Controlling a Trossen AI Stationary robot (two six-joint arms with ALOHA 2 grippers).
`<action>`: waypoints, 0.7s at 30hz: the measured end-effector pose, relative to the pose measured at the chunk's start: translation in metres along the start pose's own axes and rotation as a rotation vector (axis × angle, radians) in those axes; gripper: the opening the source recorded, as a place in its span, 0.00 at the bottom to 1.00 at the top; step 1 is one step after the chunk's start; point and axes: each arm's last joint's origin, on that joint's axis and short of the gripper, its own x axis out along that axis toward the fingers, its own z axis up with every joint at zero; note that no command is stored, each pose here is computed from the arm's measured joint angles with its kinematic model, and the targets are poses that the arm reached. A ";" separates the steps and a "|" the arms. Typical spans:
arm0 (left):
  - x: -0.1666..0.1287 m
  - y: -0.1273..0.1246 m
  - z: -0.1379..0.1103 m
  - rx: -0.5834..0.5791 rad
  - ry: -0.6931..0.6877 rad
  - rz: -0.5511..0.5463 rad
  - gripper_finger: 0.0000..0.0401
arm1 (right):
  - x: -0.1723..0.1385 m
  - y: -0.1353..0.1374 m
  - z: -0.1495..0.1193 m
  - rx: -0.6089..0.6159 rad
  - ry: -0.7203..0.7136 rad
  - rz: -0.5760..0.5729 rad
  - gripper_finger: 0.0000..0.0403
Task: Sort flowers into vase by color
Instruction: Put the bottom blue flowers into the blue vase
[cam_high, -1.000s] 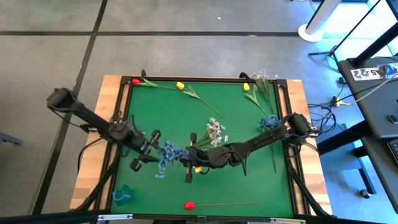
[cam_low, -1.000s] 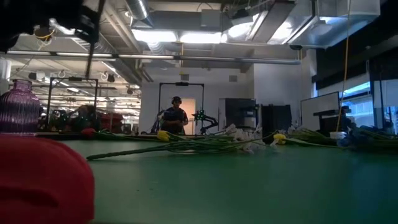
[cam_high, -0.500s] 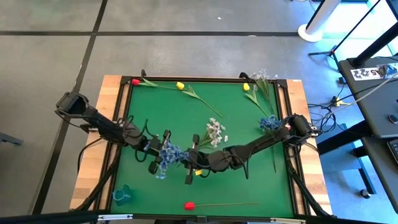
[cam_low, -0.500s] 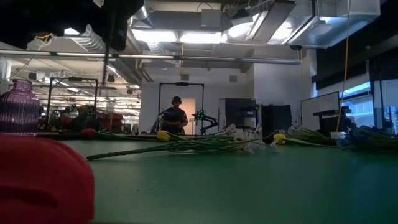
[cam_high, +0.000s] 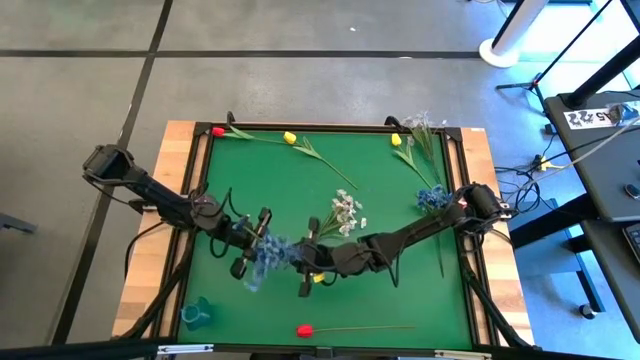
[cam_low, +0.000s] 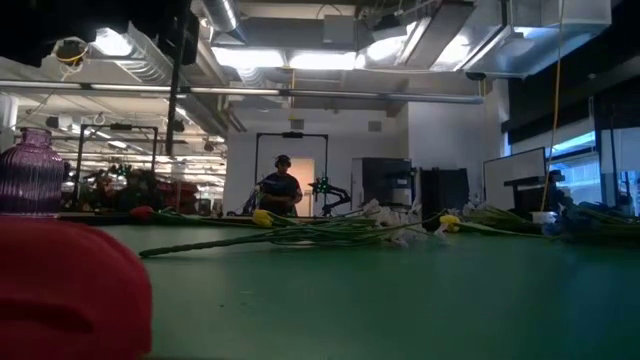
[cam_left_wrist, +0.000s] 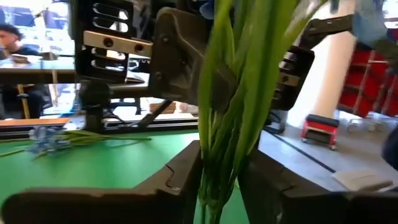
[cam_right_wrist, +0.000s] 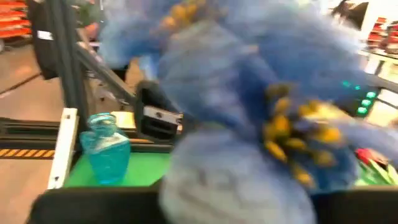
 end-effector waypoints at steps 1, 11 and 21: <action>0.000 0.000 0.000 -0.004 0.000 -0.002 0.19 | 0.000 0.000 0.000 0.000 0.000 0.010 0.20; -0.016 -0.003 0.024 -0.082 -0.068 -0.012 0.03 | -0.036 0.007 0.044 0.007 -0.025 0.078 0.42; -0.088 -0.021 0.076 -0.104 -0.169 -0.764 0.03 | -0.083 0.051 0.056 -0.030 0.020 0.034 0.42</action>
